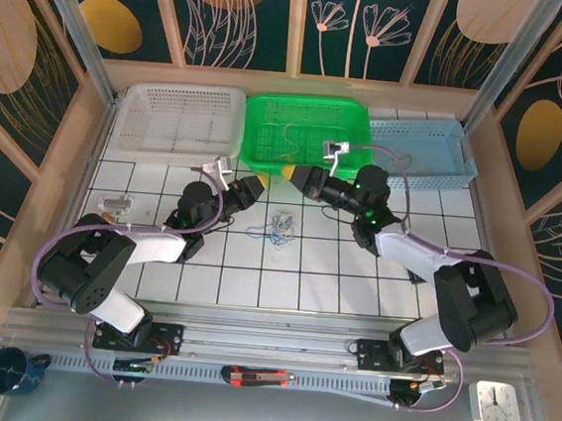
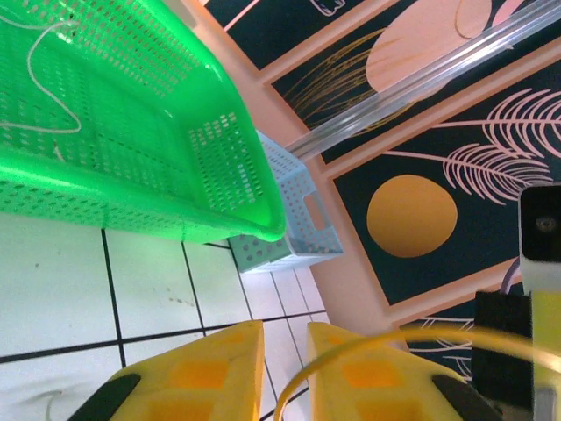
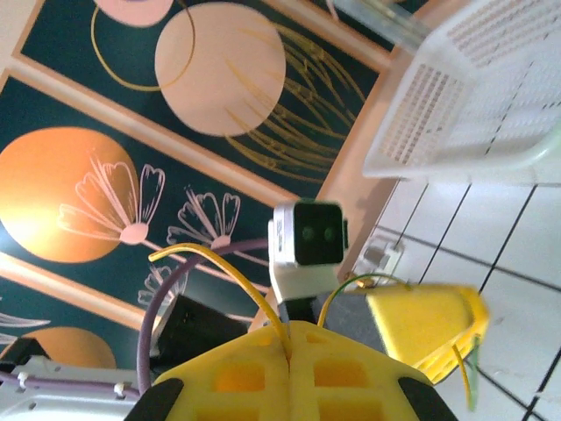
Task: Untangle the cables
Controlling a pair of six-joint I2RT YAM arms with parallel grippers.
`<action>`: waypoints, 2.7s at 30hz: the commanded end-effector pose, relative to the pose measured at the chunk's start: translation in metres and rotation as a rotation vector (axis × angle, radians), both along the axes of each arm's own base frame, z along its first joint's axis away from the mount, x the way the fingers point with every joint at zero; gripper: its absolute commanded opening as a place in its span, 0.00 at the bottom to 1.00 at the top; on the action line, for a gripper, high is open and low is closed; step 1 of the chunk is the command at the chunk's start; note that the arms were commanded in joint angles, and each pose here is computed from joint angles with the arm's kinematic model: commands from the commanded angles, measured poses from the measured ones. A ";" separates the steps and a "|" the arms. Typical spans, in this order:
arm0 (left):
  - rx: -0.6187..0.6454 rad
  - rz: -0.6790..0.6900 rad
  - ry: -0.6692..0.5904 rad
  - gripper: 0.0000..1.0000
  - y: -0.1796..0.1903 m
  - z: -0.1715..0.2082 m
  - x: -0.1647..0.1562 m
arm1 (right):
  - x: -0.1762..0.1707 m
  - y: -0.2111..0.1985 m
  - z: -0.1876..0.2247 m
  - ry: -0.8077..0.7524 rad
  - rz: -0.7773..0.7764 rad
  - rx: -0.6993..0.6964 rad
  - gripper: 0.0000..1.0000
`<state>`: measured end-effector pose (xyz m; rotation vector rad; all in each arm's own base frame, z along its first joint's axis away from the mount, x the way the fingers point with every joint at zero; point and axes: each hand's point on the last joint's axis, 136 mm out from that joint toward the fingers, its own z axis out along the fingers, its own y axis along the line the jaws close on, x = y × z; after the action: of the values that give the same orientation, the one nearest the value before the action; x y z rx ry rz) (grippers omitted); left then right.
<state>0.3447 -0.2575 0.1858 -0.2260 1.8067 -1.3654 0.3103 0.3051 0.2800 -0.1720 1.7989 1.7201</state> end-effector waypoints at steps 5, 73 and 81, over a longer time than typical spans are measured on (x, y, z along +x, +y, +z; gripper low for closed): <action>0.050 -0.053 0.008 0.20 -0.004 -0.019 -0.011 | 0.040 -0.072 0.037 -0.070 -0.223 0.021 0.00; 0.430 -0.083 0.247 0.87 0.052 -0.072 -0.015 | -0.017 -0.003 -0.182 -0.077 -0.134 -0.867 0.49; 0.794 -0.159 0.286 0.70 0.044 -0.114 -0.037 | -0.006 -0.010 -0.208 -0.050 -0.181 -0.925 0.46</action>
<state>0.3188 -0.2180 0.0940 0.0390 2.4009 -0.8168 0.2950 0.2970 0.0741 -0.4229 2.3819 0.6993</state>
